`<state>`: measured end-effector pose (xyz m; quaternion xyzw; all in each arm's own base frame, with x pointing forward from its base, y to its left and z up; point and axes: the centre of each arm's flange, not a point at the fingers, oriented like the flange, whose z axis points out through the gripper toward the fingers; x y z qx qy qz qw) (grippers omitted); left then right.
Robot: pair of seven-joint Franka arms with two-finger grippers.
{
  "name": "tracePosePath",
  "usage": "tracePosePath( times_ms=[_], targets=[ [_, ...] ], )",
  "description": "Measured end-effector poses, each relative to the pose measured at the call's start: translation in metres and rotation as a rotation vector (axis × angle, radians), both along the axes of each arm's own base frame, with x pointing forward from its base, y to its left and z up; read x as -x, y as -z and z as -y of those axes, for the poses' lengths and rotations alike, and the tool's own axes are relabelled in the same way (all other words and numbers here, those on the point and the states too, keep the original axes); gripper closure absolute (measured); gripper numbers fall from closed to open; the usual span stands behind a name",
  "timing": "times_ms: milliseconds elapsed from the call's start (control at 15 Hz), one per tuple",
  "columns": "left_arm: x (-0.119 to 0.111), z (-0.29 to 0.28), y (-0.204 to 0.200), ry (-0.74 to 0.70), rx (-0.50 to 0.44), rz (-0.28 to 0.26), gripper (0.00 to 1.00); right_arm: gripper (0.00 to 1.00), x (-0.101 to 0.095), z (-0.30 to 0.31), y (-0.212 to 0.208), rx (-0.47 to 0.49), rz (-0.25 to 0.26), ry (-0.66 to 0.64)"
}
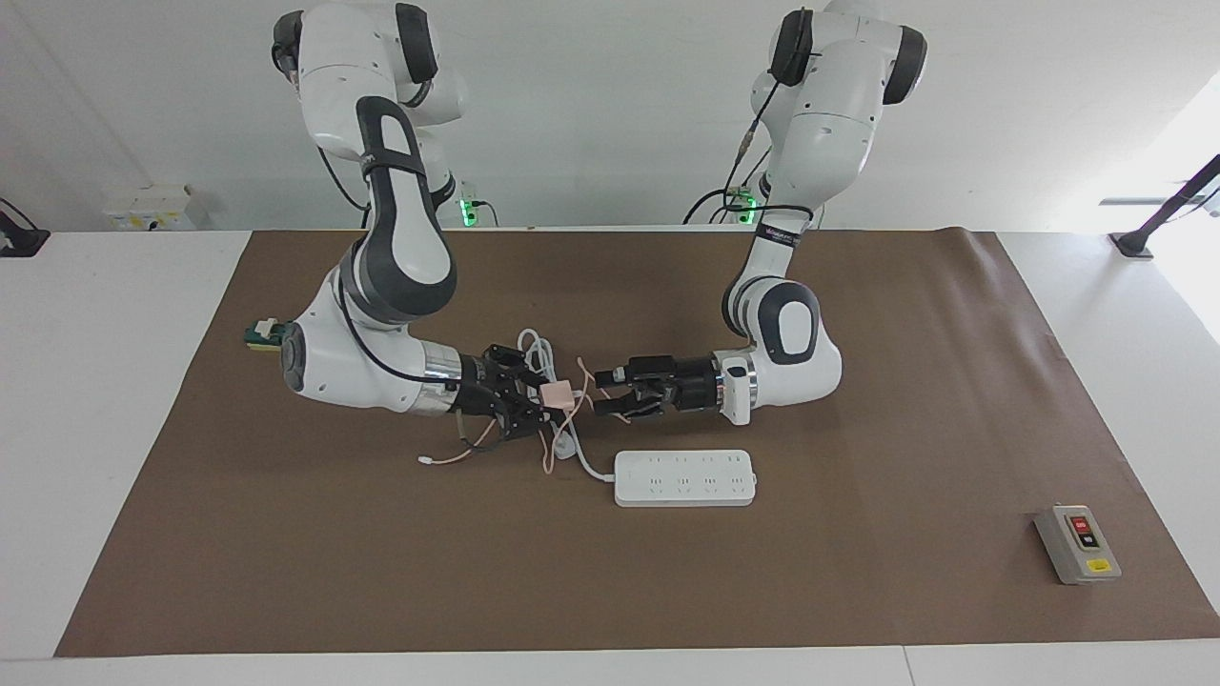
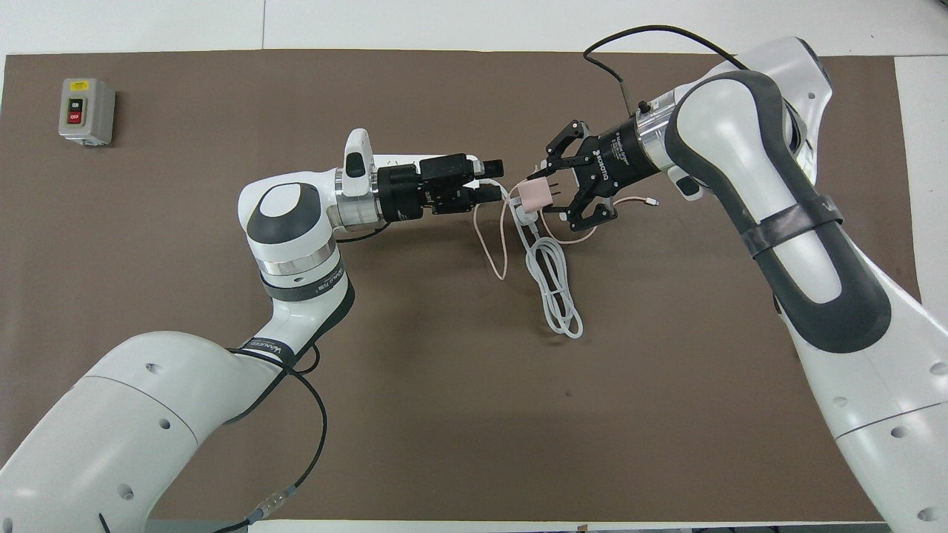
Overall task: Plug charger into power strip
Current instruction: 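Lift the charger toward the left gripper while the left gripper approaches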
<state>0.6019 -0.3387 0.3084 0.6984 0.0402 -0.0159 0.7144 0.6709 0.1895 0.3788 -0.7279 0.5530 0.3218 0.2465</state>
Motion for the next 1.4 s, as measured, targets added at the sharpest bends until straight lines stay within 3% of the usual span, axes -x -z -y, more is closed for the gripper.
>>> tracePosePath(
  times_ms=[798,998,1131,1397],
  targets=[
    [-0.005,-0.021,-0.025,-0.031,0.004,0.012,0.00,0.49,-0.005,-0.023,-0.014,0.007,0.001,0.023],
    [-0.020,-0.054,-0.055,-0.077,0.008,0.058,0.00,0.49,-0.006,-0.023,-0.015,0.003,0.003,0.025],
    [-0.031,-0.090,-0.077,-0.088,-0.039,0.107,0.00,0.49,-0.006,-0.023,-0.013,0.004,0.001,0.025],
    [-0.042,-0.140,-0.069,-0.091,-0.140,0.131,0.00,0.49,-0.006,-0.023,-0.012,0.005,0.000,0.026]
  ],
)
